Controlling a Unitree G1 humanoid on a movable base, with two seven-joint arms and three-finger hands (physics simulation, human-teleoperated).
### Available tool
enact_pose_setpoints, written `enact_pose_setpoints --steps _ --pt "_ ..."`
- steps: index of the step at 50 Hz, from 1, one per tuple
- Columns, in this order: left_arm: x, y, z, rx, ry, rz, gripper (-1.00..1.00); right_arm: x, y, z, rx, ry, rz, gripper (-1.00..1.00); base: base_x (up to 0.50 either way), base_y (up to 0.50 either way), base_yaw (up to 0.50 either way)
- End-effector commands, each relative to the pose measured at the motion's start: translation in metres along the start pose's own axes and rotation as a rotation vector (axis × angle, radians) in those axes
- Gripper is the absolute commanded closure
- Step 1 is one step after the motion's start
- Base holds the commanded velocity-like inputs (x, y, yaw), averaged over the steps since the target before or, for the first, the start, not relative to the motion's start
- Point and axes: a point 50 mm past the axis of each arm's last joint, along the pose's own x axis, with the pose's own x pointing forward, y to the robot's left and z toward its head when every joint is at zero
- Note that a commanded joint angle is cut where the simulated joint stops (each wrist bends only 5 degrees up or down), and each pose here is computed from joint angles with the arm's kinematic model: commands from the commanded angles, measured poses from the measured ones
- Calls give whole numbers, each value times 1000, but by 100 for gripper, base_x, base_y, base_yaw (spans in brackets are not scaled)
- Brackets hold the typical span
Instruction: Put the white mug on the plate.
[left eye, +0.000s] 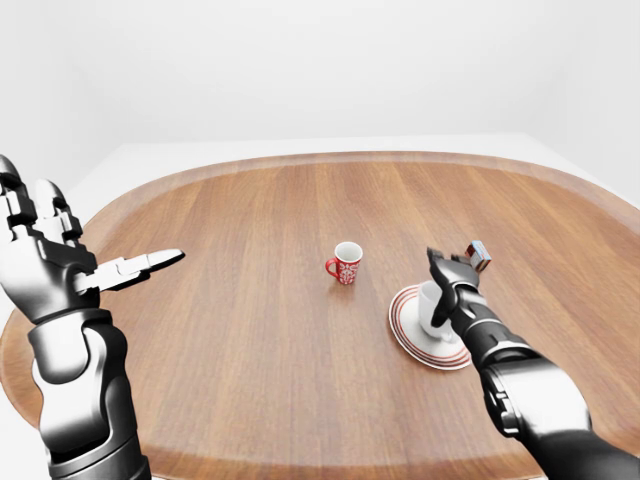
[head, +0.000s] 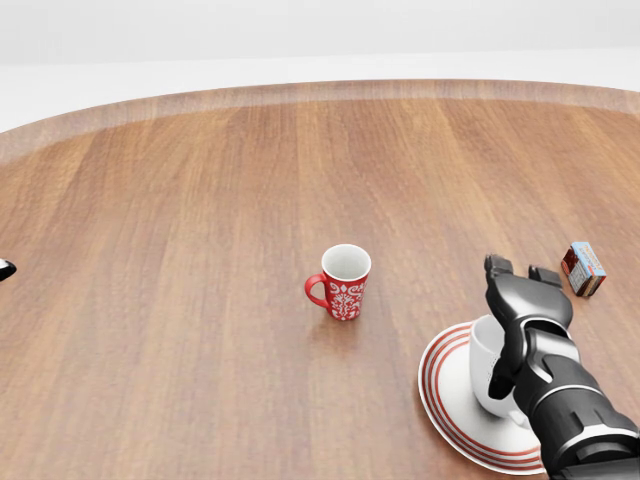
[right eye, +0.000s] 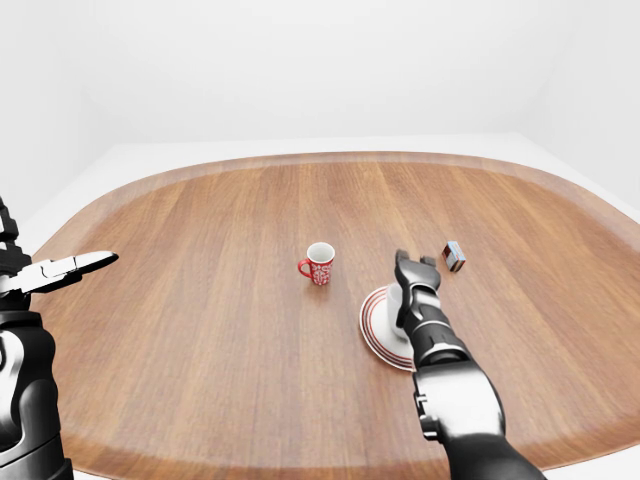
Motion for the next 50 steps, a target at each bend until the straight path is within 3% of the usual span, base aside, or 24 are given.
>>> enact_pose_setpoints --steps 1,8,10,11,12,16,19,27,44,48,50 --pt "-1 -2 -2 -1 8 1 -100 -4 15 -6 -28 13 25 -100 0 0 0" --pt "-1 -2 -3 0 10 1 -100 -3 13 -3 17 14 62 -100 0 0 0" --pt "-1 -2 -3 1 11 1 -100 -2 12 1 185 26 146 -100 0 0 0" --pt "-1 -2 -3 1 11 1 -100 -2 15 6 309 12 268 -100 0 0 0" --pt "-1 -2 -3 0 11 1 -100 -3 16 11 363 -7 324 -100 0 0 0" --pt "-1 -2 -3 0 12 1 -100 1 1 14 340 -33 307 -100 0 0 0" --pt "-1 -1 -2 -1 10 1 -100 1 -3 16 337 -54 359 -100 0 0 0" --pt "-1 -1 -2 -1 7 2 -100 -8 7 28 320 -157 622 -100 0 0 0" --pt "0 -2 -3 -3 10 2 -100 -8 -12 40 286 -225 627 -100 0 0 0" --pt "0 -2 -3 -2 12 1 -100 -12 -11 45 329 -281 675 -100 0 0 0" --pt "0 -2 -3 -2 13 0 -100 -13 -17 54 449 -338 669 -100 0 0 0"
